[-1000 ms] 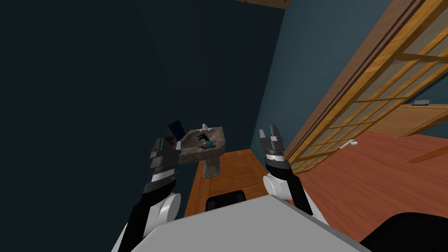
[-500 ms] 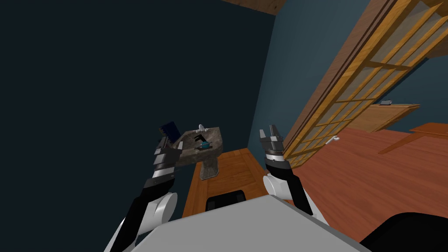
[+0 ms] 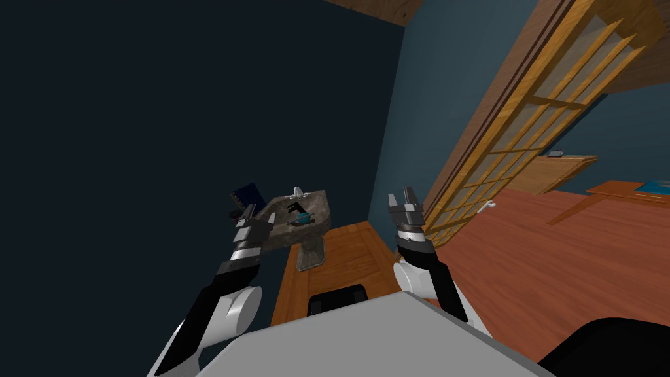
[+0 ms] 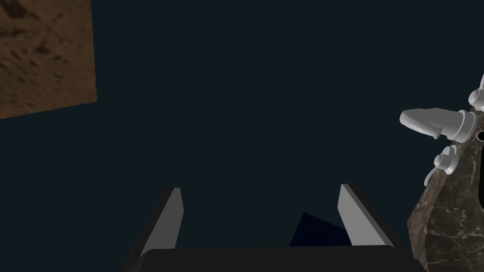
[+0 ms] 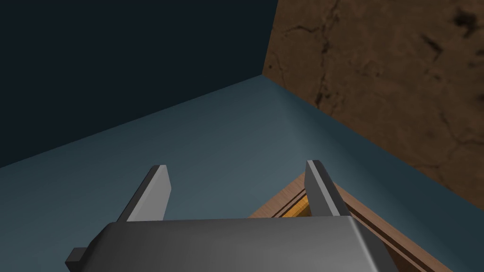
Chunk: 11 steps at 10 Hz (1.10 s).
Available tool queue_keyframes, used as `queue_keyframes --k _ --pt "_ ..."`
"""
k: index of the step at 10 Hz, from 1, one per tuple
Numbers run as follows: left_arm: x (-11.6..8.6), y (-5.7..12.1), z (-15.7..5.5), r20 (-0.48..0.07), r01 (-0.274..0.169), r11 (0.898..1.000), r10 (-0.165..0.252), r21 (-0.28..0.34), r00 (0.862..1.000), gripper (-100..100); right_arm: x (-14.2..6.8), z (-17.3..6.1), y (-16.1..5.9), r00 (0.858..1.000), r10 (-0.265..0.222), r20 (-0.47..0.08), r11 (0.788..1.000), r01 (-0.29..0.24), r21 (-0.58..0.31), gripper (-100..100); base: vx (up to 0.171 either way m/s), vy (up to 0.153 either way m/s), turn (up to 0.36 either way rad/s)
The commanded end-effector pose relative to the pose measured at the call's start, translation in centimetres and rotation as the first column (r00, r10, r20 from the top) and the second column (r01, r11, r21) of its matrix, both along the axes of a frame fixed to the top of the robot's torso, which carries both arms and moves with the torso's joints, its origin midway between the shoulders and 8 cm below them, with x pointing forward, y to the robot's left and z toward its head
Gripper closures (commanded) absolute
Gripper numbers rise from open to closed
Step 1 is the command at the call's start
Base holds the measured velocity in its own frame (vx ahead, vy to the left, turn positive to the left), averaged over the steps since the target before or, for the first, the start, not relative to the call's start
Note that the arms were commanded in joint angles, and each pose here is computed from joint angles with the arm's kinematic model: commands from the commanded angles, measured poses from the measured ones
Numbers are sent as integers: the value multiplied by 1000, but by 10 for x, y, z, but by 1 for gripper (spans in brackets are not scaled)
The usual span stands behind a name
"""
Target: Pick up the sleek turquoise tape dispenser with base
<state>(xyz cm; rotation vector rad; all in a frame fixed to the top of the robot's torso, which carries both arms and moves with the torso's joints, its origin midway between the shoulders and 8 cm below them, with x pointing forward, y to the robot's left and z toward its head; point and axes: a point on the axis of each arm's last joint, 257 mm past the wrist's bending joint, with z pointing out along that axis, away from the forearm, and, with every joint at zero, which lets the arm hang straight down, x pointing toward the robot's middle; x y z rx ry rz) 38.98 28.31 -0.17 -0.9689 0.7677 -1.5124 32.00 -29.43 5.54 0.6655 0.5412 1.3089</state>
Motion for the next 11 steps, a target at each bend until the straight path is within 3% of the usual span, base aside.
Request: queue_keyframes --k 1,11 --pt "6 2 -4 -34 13 1000 -13 -11 999 -100 0 0 0 1000 0 0 1000 0 0 0 11 -21 -64" --pt "31 6 -33 -217 55 996 -69 -70 974 -100 0 0 0 1000 0 0 1000 0 0 0 14 -15 -38"
